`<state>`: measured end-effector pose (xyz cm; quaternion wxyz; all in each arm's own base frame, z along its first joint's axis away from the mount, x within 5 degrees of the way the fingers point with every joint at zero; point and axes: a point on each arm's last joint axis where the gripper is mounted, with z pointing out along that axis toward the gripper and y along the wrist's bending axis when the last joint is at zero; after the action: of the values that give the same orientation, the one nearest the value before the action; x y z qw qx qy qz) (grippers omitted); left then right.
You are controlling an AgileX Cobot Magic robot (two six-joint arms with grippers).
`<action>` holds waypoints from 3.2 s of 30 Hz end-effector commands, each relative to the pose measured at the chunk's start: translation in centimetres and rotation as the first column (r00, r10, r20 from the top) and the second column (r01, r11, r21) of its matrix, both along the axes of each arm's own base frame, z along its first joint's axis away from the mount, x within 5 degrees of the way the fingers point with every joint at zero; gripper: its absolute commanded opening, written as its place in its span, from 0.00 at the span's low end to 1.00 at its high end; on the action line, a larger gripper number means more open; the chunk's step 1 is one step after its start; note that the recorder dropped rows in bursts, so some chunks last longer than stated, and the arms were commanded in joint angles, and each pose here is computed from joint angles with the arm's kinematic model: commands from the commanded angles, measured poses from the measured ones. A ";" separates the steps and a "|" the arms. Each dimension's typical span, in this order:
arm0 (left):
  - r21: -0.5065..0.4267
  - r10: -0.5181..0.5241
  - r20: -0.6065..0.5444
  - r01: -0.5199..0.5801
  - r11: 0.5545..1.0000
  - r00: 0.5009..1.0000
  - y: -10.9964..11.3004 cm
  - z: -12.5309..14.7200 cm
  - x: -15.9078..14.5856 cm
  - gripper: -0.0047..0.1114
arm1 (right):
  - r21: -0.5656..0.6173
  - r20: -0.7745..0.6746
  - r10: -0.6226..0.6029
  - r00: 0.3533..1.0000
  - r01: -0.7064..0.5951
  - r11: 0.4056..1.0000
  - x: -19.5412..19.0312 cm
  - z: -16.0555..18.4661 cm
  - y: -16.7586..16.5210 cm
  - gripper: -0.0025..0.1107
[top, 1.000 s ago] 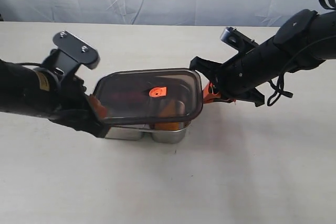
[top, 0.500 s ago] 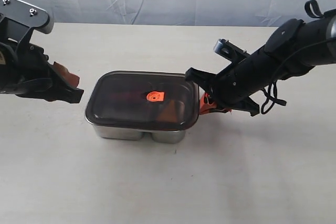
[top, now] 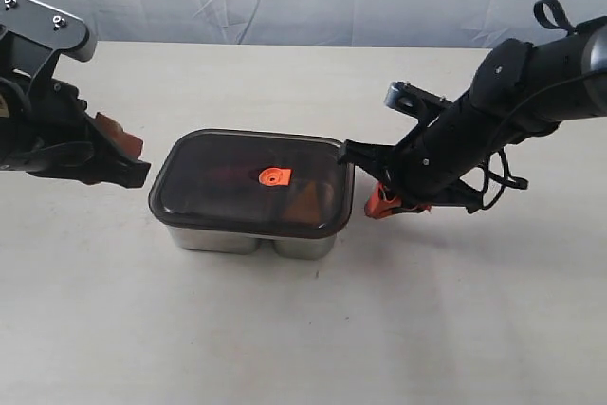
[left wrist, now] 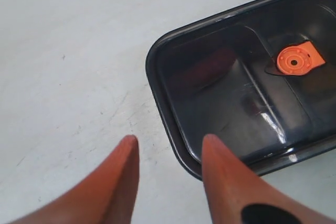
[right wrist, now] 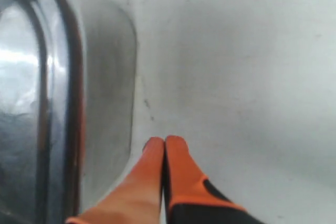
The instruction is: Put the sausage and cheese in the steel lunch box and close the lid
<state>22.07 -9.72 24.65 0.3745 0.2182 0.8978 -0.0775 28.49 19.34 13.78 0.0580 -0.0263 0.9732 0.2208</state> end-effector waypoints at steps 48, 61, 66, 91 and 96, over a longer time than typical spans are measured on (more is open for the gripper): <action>-0.103 -0.044 -0.232 0.020 0.994 0.972 -2.9 -7.6 3.1 0.04 | 0.067 0.262 0.003 0.965 -0.021 0.998 2.3 4.0 4.2 0.02; -0.078 -0.035 -0.276 0.014 0.997 0.960 -2.9 -9.2 3.4 0.04 | 0.010 0.138 0.008 0.990 -0.010 1.000 2.4 -0.8 4.5 0.02; -0.066 -0.031 -0.304 0.012 0.998 0.952 -2.9 -10.1 3.5 0.04 | 0.010 0.138 0.008 0.990 -0.010 1.000 2.4 -0.8 4.5 0.02; -0.103 -0.070 -0.298 0.041 0.994 0.952 -3.9 -9.0 4.7 0.04 | 0.051 0.275 0.079 0.958 -0.096 0.994 0.7 6.9 3.4 0.02; -0.105 -0.082 -0.275 0.055 0.993 0.958 -4.1 -8.4 5.3 0.04 | 0.022 0.232 0.106 0.967 -0.114 0.993 -0.6 6.0 2.8 0.02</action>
<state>27.46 -13.56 16.63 0.2718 0.2046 0.9272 -0.1571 28.73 22.61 20.29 0.1709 -0.0880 0.9490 0.2499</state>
